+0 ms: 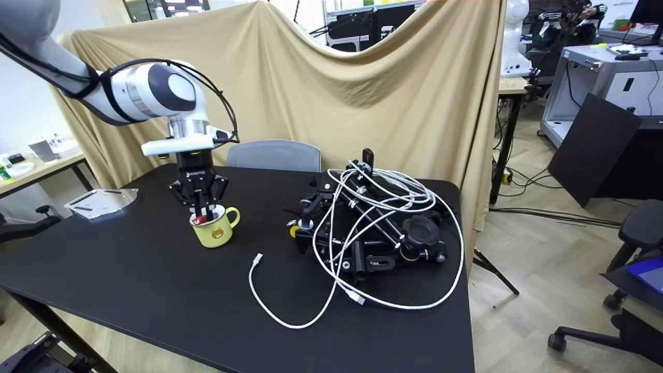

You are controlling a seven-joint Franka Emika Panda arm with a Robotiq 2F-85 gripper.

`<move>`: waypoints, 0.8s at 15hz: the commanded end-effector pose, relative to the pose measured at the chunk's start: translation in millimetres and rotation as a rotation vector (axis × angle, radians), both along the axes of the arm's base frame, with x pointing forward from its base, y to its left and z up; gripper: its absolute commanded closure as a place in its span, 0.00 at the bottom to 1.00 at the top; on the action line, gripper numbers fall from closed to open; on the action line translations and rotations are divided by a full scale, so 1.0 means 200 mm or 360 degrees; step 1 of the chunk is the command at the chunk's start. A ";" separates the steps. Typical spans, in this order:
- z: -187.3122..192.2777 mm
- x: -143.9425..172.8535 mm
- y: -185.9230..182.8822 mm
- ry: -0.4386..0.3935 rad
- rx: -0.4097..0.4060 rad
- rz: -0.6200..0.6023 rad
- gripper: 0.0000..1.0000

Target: Put the marker in the yellow cup

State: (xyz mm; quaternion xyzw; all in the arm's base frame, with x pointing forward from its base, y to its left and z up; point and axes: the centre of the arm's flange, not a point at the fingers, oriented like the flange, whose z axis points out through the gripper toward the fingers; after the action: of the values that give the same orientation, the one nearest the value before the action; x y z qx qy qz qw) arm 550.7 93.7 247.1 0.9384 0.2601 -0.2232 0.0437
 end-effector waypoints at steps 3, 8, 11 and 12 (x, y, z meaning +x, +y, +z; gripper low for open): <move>0.01 0.05 0.03 0.0008 0.0007 0.0021 0.95; 0.01 0.06 0.04 0.0008 0.0032 0.0051 0.95; -0.01 0.02 0.04 0.0002 0.0028 0.0051 0.79; -0.01 0.02 0.04 0.0003 0.0031 0.0056 0.79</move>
State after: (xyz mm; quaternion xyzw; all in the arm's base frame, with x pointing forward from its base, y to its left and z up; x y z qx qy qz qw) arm 555.1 101.9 245.5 0.9338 0.2788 -0.2208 0.0383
